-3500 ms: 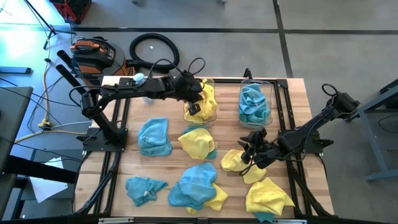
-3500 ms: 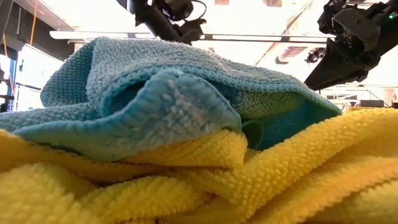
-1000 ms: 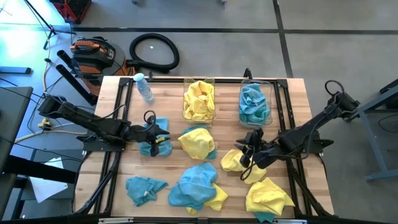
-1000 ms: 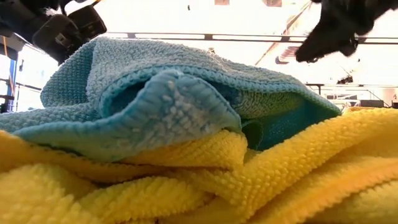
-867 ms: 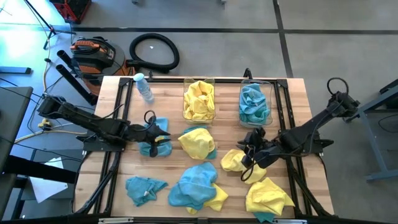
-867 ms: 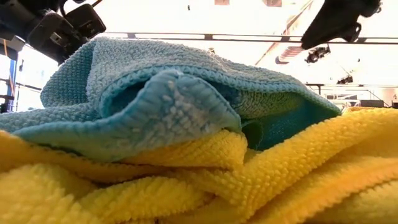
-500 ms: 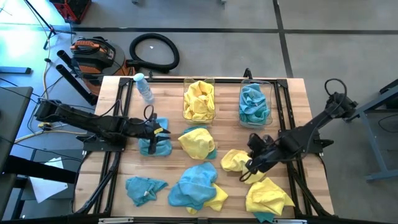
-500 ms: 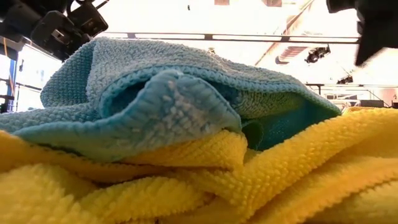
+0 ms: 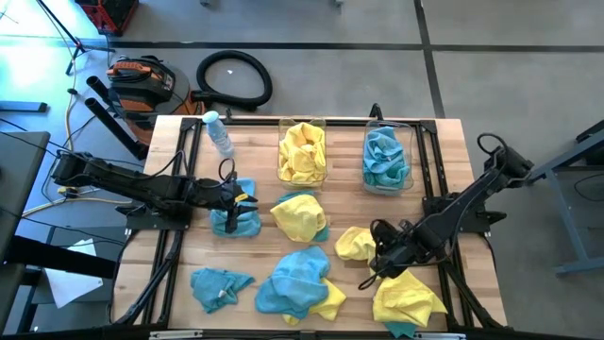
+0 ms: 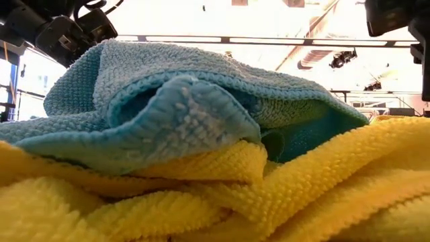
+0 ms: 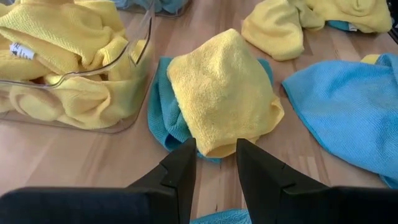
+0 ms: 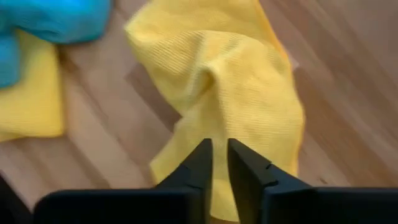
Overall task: Sort microfiber towel by color & place in baskets
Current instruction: Put the yellow towel into the left transparent bin
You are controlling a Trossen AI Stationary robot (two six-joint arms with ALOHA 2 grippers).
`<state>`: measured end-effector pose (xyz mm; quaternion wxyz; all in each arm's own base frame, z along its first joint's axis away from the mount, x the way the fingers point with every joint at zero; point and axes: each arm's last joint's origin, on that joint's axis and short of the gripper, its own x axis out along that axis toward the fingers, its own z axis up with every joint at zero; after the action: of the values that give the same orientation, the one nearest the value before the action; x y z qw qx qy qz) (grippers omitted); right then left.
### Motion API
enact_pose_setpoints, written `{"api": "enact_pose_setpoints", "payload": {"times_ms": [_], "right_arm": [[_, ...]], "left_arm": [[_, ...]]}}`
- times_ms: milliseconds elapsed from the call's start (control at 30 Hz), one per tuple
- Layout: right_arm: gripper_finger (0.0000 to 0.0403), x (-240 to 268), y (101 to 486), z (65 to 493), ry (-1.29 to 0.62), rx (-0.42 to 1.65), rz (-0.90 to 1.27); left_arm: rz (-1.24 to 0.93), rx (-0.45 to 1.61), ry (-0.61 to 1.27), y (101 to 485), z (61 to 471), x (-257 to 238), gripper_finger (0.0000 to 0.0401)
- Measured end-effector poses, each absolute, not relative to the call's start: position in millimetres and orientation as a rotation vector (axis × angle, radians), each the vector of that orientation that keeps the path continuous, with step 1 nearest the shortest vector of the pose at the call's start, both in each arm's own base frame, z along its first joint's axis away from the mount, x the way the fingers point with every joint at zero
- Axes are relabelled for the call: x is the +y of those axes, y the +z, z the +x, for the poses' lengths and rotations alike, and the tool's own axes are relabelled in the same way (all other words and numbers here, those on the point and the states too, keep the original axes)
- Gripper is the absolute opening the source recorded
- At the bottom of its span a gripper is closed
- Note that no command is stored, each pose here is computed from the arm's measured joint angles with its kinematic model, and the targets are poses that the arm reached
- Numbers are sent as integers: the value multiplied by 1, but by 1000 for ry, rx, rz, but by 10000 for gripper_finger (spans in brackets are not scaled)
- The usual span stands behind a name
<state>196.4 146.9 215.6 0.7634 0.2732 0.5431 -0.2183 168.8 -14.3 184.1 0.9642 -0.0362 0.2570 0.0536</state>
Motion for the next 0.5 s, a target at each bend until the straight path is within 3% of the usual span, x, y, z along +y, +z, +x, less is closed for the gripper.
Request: {"api": "enact_pose_setpoints", "payload": {"times_ms": [300, 500], "right_arm": [[179, 150, 201, 204, -538, 1151, 525], [220, 158, 170, 215, -585, 1247, 482]], "left_arm": [[-97, 519, 115, 184, 169, -14, 104], [-97, 519, 115, 184, 169, -14, 104]]}}
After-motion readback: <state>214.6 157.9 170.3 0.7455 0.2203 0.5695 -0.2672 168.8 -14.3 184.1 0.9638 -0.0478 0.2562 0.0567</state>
